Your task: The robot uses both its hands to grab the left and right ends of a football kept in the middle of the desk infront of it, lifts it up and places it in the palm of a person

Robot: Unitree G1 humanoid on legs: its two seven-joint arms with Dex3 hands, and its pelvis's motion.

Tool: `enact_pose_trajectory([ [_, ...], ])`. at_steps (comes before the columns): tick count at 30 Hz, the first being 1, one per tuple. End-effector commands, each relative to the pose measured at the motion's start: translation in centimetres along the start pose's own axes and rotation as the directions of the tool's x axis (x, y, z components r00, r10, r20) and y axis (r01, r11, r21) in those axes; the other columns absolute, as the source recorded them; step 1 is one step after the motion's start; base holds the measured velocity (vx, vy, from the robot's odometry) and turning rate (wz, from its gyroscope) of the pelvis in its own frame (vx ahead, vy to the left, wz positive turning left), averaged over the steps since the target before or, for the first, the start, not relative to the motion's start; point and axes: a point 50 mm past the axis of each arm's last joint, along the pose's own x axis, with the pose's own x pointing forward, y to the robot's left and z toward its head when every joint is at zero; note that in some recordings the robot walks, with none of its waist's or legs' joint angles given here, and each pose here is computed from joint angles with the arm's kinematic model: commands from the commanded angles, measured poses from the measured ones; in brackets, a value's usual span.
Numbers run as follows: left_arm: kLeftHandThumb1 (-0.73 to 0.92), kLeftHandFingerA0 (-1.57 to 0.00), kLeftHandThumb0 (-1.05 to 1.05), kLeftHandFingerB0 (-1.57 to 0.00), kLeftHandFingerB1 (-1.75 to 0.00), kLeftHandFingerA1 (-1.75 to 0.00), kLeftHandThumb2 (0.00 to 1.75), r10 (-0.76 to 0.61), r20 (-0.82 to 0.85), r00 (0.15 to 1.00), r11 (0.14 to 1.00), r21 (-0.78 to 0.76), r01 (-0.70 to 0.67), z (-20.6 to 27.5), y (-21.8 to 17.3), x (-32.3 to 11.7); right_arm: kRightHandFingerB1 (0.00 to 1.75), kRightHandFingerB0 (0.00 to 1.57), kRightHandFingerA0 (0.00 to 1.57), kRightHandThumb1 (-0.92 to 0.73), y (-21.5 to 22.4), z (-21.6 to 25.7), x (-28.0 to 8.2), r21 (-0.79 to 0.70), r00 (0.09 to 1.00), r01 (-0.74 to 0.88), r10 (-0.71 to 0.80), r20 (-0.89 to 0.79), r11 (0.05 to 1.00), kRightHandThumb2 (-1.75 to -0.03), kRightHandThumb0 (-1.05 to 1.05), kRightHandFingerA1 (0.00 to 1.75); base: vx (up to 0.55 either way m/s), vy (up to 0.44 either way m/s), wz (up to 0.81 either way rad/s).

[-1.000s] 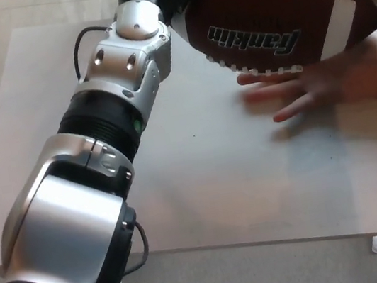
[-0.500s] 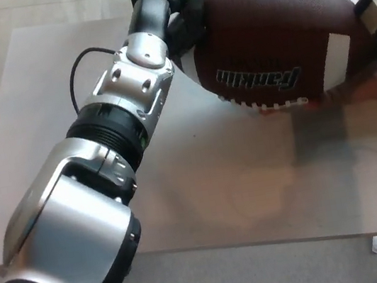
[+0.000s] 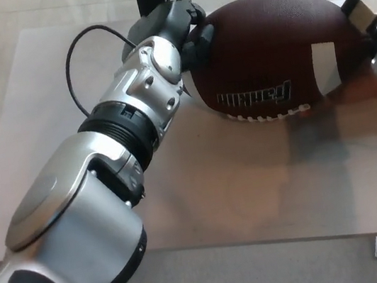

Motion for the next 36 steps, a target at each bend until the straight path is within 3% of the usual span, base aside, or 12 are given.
enact_pose_trajectory([
  [1,0.75,-0.48,-0.41,-0.33,-0.35,-0.9,0.62,-0.362,0.044,0.931,0.923,0.156,0.352,4.1,-4.9,-1.2,1.18,0.91,1.28,-0.55,2.3,-0.1,-0.4,-0.034,0.992,-0.114,0.116,0.05,0.993,-1.14,-0.26,1.42,0.0,0.0,0.0],
  [4,0.75,-0.62,-0.26,-0.27,-0.38,-1.57,0.61,-0.326,-0.039,0.945,0.93,0.167,0.328,3.8,-4.4,-1.1,1.17,0.89,1.25,-0.47,1.7,-0.2,-0.4,-0.096,0.987,-0.102,0.113,0.117,0.99,-1.17,-0.26,1.4,0.0,0.0,0.0],
  [7,0.74,-0.65,-0.22,-0.24,-0.38,-1.64,0.61,-0.276,-0.066,0.959,0.923,0.259,0.284,3.7,-3.8,-1.0,1.37,0.76,0.95,-0.44,1.2,-0.1,-0.2,-0.1,0.986,-0.099,0.112,0.128,0.99,-1.2,-0.17,1.75,0.0,0.0,0.0],
  [8,0.77,-0.56,-0.24,-0.19,-0.38,-1.63,0.57,-0.268,-0.07,0.961,0.912,0.304,0.276,3.6,-3.4,-0.9,1.14,0.86,1.26,-0.46,0.9,-0.1,-0.1,-0.106,0.984,-0.091,0.106,0.14,0.99,-1.2,-0.2,1.42,0.0,0.0,0.0],
  [16,0.79,-0.43,-0.36,-0.37,-0.44,-0.59,0.62,-0.226,-0.024,0.974,0.87,0.444,0.213,3.3,-2.1,-0.6,1.02,0.84,1.12,-0.55,-0.3,-0.6,0.2,-0.127,0.987,-0.018,0.039,0.159,0.992,-1.09,-0.2,1.5,0.0,0.0,0.0],
  [18,0.76,-0.67,-0.36,-0.52,-0.53,-0.84,0.62,-0.215,-0.012,0.977,0.907,0.368,0.204,2.5,-0.8,-0.4,0.49,0.57,1.05,-0.82,-0.4,-0.1,0.2,-0.224,0.979,-0.004,0.049,0.198,0.975,-0.64,-0.32,0.88,0.0,0.0,0.0],
  [20,0.76,-0.78,-0.38,-0.53,-0.6,-1.34,0.64,-0.209,-0.011,0.978,0.932,0.301,0.203,2.0,-0.1,-0.3,0.45,0.23,0.68,-0.63,-0.5,0.2,0.2,-0.235,0.98,-0.01,0.057,0.193,0.972,-0.89,-0.49,0.65,0.0,0.0,0.0],
  [22,0.73,-0.81,-0.38,-0.35,-0.49,-1.33,0.63,-0.169,-0.002,0.986,0.978,0.124,0.168,0.9,1.6,-0.2,0.27,0.16,0.55,-0.76,-0.9,0.9,0.4,-0.269,0.976,-0.041,0.096,0.196,0.962,-0.62,-0.51,0.65,0.0,0.0,0.0],
  [26,0.76,-0.54,-0.39,-0.39,-0.5,-0.97,0.61,-0.096,0.019,0.995,0.988,0.122,0.093,-1.0,4.4,-0.2,0.11,0.0,0.22,-0.72,-1.5,2.8,0.3,-0.419,0.953,-0.082,0.194,0.232,0.904,-1.02,-0.95,0.56,0.0,0.0,0.0],
  [27,0.78,-0.54,-0.39,-0.41,-0.52,-0.97,0.62,-0.052,0.021,0.998,0.992,0.115,0.049,-2.5,6.7,-0.7,0.0,0.0,0.0,-0.88,-2.0,4.4,0.0,-0.559,0.943,-0.056,0.228,0.243,0.827,-0.65,-0.94,0.0,0.0,0.0,0.0],
  [28,0.75,-0.67,-0.43,-0.46,-0.59,-1.29,0.63,-0.016,-0.003,1.0,0.994,0.105,0.016,-3.6,8.1,-0.9,0.0,0.0,0.0,-0.68,-2.3,5.6,-0.2,-0.603,0.942,-0.023,0.219,0.254,0.797,-0.97,-0.98,0.0,0.0,0.0,0.0],
  [36,0.59,-0.94,-0.74,-0.45,-0.62,-1.28,0.86,0.178,-0.059,0.982,0.984,0.003,-0.178,-9.2,13.2,-3.0,0.0,0.0,0.0,-0.92,-4.7,10.6,-1.3,-0.688,0.905,0.027,0.275,0.325,0.726,-0.74,-1.03,0.0,0.0,0.0,0.0],
])
